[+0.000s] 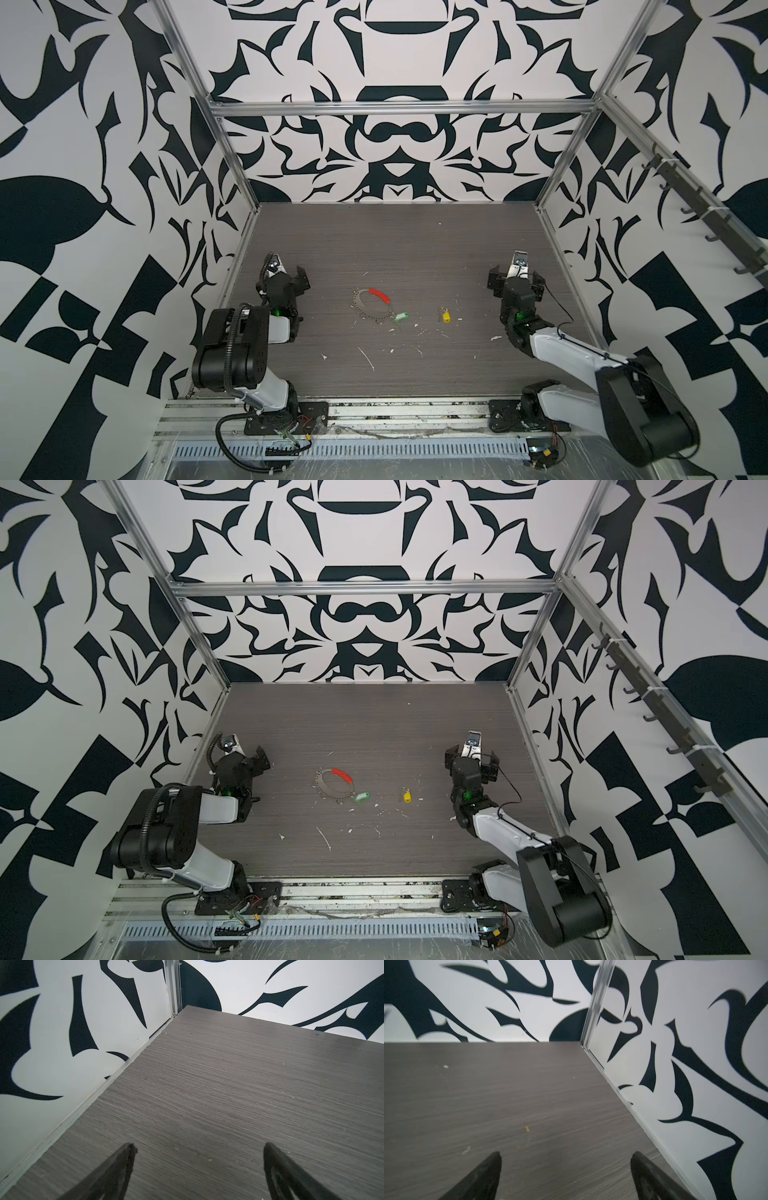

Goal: Remove the keys from the keyring

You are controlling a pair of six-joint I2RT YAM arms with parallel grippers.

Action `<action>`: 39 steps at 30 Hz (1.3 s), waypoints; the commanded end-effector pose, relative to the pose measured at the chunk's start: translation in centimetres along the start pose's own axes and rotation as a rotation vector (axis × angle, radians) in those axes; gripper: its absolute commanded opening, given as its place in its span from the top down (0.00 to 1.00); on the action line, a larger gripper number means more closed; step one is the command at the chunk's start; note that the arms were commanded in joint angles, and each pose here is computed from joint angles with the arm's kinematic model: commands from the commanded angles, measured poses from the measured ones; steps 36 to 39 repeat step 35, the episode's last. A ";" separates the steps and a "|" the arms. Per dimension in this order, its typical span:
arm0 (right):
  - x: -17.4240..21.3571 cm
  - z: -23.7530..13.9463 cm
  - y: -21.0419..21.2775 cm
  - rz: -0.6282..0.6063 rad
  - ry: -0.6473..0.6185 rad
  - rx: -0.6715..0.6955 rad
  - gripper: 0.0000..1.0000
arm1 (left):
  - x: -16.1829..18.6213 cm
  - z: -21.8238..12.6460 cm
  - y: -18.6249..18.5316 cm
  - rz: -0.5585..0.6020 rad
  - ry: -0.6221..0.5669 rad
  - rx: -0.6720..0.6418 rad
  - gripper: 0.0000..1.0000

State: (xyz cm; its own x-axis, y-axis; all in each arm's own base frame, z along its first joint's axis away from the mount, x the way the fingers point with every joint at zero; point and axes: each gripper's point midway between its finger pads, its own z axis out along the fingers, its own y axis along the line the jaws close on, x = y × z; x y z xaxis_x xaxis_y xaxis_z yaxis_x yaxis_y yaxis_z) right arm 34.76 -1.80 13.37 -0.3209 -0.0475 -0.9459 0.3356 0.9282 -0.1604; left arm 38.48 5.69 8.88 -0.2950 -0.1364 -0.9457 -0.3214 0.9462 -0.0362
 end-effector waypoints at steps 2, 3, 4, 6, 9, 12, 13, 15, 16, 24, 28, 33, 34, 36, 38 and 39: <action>1.0 1.6 1.2 0.031 -0.032 -0.092 0.01 | -0.5 0.0 -0.1 -0.007 -0.025 0.005 0.01; 1.5 2.1 1.3 0.037 -0.031 -0.089 0.01 | -0.6 0.0 -0.1 -0.007 -0.027 0.007 0.01; 2.1 2.6 1.4 0.038 -0.025 -0.091 0.01 | -0.5 0.0 -0.1 -0.007 -0.025 0.005 0.01; 3.1 3.3 1.6 0.044 -0.014 -0.092 0.01 | -0.6 -0.1 -0.1 -0.008 -0.026 0.006 0.01; 3.3 4.0 1.8 0.032 0.017 -0.092 0.01 | -0.5 0.0 -0.1 -0.005 -0.024 0.007 0.01; 3.4 4.2 1.6 0.036 0.021 -0.091 0.01 | -0.5 0.0 -0.1 -0.005 -0.025 0.006 0.01; 3.5 4.2 1.5 0.035 0.028 -0.086 0.01 | -0.5 0.0 -0.1 -0.004 -0.024 0.007 0.01; 3.6 4.1 1.3 0.038 0.033 -0.073 0.01 | -0.5 0.0 -0.1 -0.005 -0.024 0.006 0.01; 3.6 4.1 1.3 0.038 0.030 -0.071 0.00 | -0.6 0.0 -0.1 -0.005 -0.025 0.006 0.01; 3.6 4.2 1.3 0.036 0.031 -0.072 0.00 | -0.5 0.0 -0.1 -0.005 -0.024 0.006 0.01; 3.6 4.2 1.3 0.039 0.029 -0.072 0.00 | -0.6 0.0 -0.1 -0.005 -0.026 0.007 0.01; 3.6 4.3 1.4 0.037 0.033 -0.074 0.00 | -0.5 0.0 -0.2 -0.005 -0.025 0.007 0.01; 3.7 4.2 1.3 0.038 0.032 -0.073 0.00 | -0.5 0.0 -0.1 -0.004 -0.024 0.007 0.01; 3.6 4.1 1.3 0.039 0.027 -0.075 0.00 | -0.5 0.0 -0.1 -0.005 -0.023 0.006 0.01; 3.6 4.1 1.3 0.039 0.027 -0.075 0.00 | -0.5 0.0 -0.1 -0.005 -0.023 0.006 0.01; 3.6 4.1 1.3 0.039 0.027 -0.075 0.00 | -0.5 0.0 -0.1 -0.005 -0.023 0.006 0.01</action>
